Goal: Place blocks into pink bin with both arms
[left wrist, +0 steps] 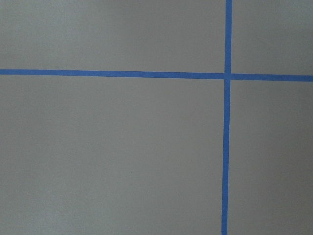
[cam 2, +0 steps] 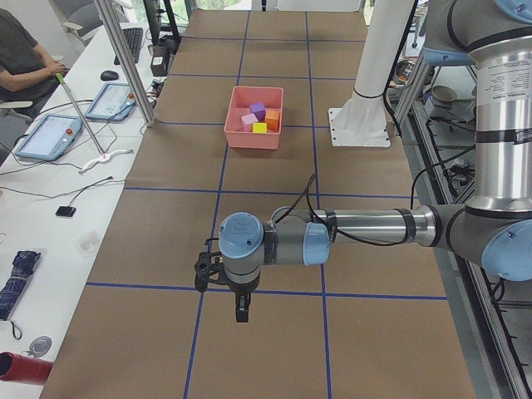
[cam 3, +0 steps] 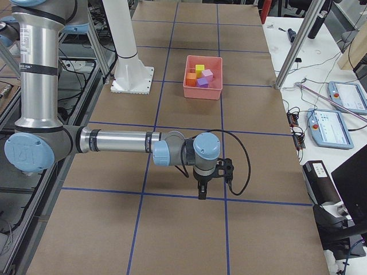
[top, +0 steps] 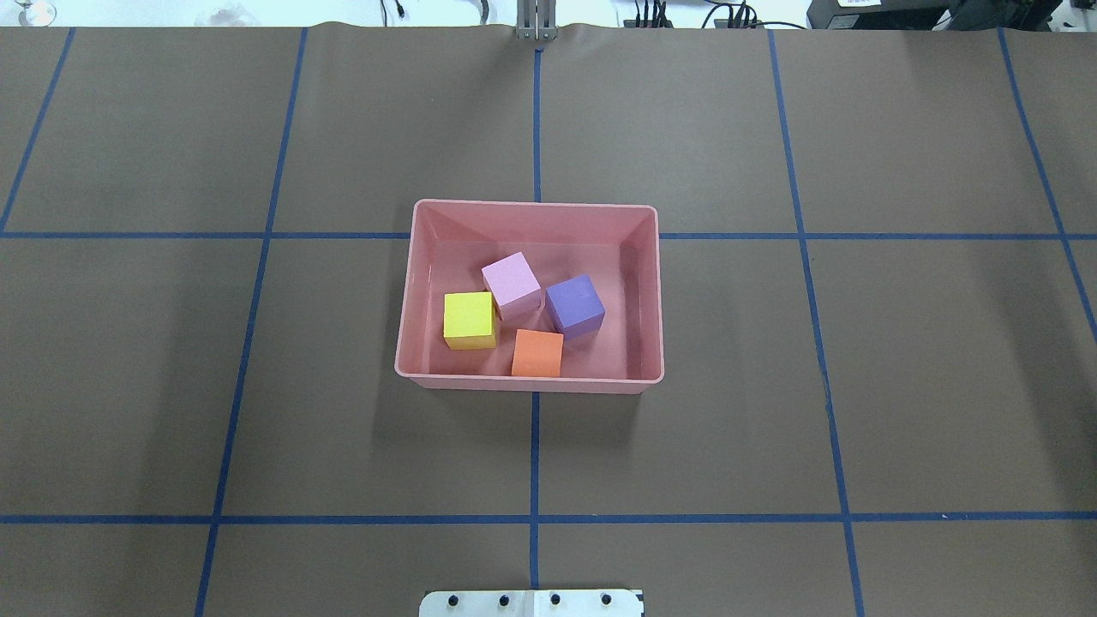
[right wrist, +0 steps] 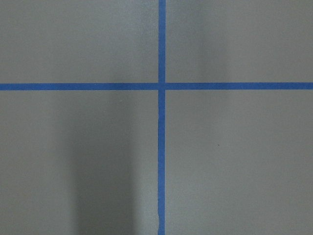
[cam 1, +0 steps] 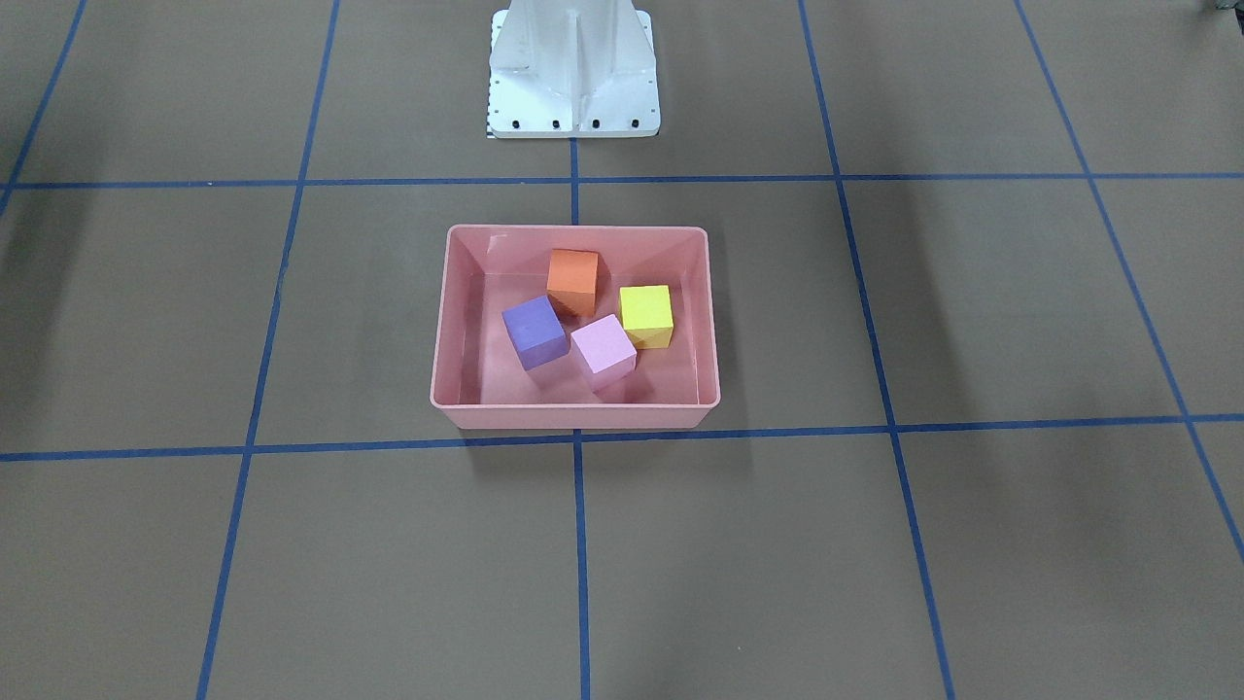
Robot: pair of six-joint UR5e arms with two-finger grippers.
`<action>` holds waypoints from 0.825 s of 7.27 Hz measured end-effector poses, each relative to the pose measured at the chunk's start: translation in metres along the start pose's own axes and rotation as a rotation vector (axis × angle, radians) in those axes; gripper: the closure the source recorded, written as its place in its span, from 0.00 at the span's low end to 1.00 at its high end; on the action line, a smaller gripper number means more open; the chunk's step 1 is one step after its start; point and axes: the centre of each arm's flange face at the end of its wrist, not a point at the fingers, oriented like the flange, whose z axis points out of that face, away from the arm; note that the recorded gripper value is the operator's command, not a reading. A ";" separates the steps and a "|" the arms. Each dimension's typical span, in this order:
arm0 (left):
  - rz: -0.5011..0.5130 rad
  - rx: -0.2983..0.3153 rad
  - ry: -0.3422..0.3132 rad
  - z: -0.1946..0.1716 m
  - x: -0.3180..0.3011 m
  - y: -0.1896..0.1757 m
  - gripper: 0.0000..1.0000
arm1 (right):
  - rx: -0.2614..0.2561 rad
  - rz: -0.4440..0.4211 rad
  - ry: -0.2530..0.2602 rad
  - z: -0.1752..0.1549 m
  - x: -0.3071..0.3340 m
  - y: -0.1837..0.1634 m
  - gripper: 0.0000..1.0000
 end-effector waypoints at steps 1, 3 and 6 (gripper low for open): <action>0.000 0.000 -0.001 0.000 0.000 0.000 0.00 | -0.001 -0.002 0.002 0.001 0.001 0.001 0.00; 0.002 0.000 -0.001 0.000 0.000 0.000 0.00 | -0.003 -0.001 0.003 0.002 0.002 0.001 0.00; 0.002 -0.004 0.008 0.002 -0.001 0.001 0.00 | -0.006 0.001 0.002 0.004 0.004 0.002 0.00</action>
